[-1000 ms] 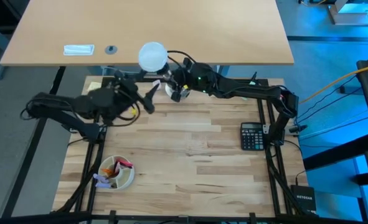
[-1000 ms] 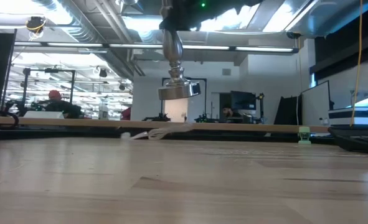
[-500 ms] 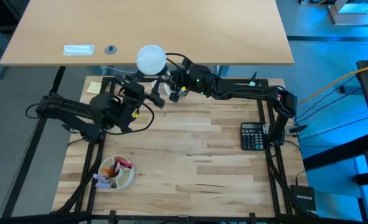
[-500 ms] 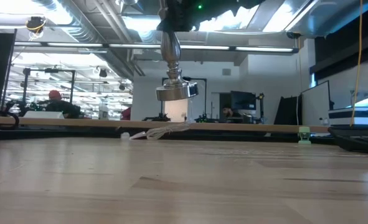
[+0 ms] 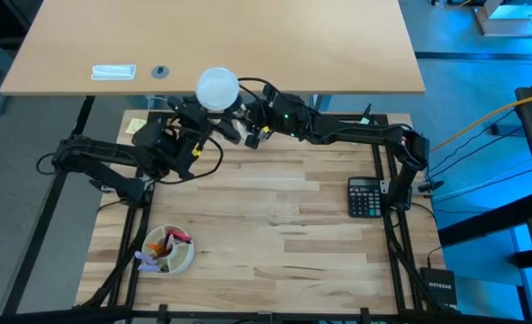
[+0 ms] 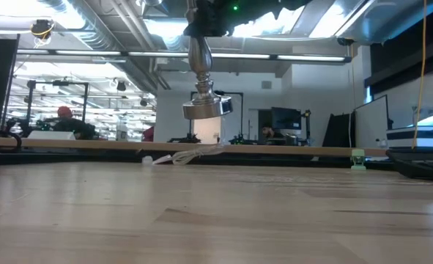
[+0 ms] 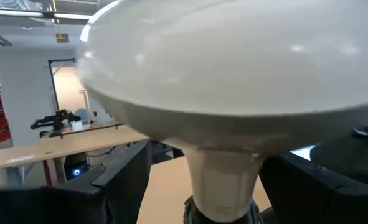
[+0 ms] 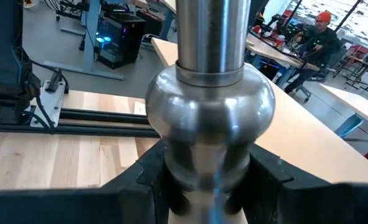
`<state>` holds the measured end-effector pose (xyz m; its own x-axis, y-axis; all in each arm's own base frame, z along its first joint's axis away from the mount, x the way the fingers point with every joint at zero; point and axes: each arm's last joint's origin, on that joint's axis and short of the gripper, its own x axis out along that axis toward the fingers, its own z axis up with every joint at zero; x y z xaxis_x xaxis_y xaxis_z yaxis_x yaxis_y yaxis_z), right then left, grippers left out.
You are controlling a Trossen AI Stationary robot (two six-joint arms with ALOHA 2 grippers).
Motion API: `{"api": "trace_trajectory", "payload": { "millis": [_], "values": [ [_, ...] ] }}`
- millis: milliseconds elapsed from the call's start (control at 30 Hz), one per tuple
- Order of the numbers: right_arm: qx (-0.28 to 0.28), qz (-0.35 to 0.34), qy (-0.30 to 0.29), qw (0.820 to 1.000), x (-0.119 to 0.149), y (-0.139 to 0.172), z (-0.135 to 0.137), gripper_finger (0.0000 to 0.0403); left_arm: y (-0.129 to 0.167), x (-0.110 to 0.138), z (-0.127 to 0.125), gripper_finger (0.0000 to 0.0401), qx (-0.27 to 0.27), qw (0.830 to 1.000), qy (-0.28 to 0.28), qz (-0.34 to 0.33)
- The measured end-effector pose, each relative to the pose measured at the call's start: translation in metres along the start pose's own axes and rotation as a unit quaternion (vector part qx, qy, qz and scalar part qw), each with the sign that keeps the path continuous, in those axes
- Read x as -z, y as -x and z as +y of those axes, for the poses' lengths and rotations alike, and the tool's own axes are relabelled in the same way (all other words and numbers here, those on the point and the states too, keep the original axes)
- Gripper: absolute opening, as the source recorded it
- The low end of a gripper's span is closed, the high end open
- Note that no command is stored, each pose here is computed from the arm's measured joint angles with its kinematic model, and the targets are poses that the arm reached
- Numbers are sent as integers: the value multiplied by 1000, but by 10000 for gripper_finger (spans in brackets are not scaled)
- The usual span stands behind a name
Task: Screw lightbulb
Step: Insert the white lightbulb on the silver lamp
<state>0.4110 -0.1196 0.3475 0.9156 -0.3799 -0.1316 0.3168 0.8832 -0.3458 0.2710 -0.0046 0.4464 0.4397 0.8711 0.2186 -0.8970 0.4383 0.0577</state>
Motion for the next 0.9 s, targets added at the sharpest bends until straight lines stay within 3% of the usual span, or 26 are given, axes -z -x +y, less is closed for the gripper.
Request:
{"api": "trace_trajectory", "payload": {
  "millis": [467, 567, 800, 900],
  "values": [
    [2, 3, -1, 1000, 0, 0, 0, 139, -11, 3, 4, 269, -3, 1000, 2, -8],
    [2, 3, -1, 1000, 0, 0, 0, 139, -11, 5, 2, 242, 2, 1000, -4, -2],
    [-21, -3, -6, 1000, 0, 0, 1, 139, -11, 8, 0, 138, 12, 1000, -19, 3],
    [-29, -5, -9, 1000, 1, 0, 2, 139, -10, 9, -1, 136, 18, 1000, -24, 3]
  ]
}}
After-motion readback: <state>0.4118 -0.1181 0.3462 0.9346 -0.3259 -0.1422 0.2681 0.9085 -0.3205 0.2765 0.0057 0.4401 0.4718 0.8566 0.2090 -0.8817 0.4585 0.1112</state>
